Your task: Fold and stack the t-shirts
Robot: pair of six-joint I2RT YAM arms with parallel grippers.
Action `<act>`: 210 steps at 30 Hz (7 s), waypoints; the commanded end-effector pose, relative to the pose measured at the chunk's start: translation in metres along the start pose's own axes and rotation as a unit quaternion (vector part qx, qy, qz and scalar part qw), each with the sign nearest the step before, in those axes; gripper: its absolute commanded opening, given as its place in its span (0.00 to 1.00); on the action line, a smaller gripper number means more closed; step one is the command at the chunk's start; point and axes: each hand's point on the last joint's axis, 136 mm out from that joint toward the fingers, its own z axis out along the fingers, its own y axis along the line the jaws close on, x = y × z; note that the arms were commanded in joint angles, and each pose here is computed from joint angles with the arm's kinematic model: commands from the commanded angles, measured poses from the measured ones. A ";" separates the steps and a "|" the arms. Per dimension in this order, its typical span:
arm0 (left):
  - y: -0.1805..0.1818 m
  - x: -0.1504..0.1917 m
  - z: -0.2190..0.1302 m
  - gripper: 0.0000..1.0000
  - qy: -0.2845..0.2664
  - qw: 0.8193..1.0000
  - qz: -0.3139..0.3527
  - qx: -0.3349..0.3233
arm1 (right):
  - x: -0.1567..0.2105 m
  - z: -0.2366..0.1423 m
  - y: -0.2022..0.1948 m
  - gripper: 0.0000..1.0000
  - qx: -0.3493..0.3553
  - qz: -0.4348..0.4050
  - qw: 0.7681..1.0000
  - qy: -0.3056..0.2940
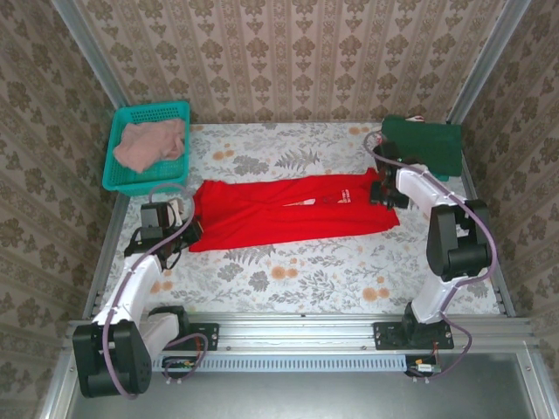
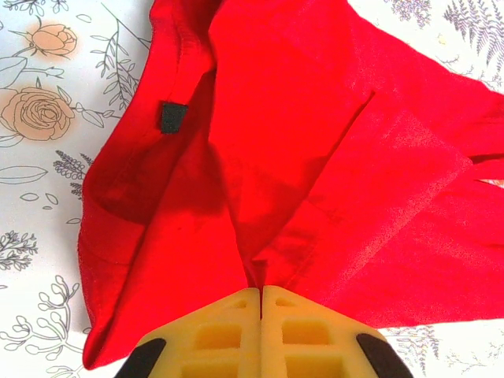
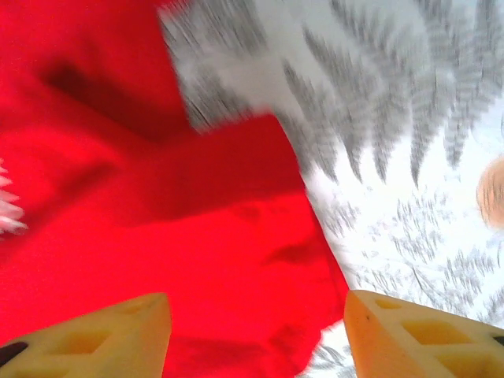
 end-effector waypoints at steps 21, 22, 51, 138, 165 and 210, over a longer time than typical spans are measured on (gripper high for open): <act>-0.110 -0.178 -0.014 0.00 -0.110 0.988 0.060 0.087 | -0.106 0.093 0.068 0.51 -0.051 0.012 0.998 0.022; -0.111 -0.182 -0.014 0.00 -0.111 0.988 0.061 0.089 | -0.106 0.096 0.067 0.45 -0.055 0.015 0.998 0.025; -0.082 -0.162 -0.042 0.00 -0.130 0.986 0.061 0.084 | -0.146 0.009 0.019 0.00 -0.102 0.013 0.982 -0.156; -0.010 -0.053 0.114 0.46 0.117 0.991 0.024 -0.053 | 0.023 0.066 0.074 0.44 -0.102 0.049 0.993 0.036; -0.028 -0.079 0.116 0.53 0.129 0.982 0.096 -0.097 | 0.041 0.019 0.074 0.54 -0.084 0.019 0.996 -0.011; -0.021 -0.140 0.109 0.37 0.111 0.977 0.097 -0.153 | 0.020 0.026 0.049 0.65 -0.025 -0.006 1.000 -0.008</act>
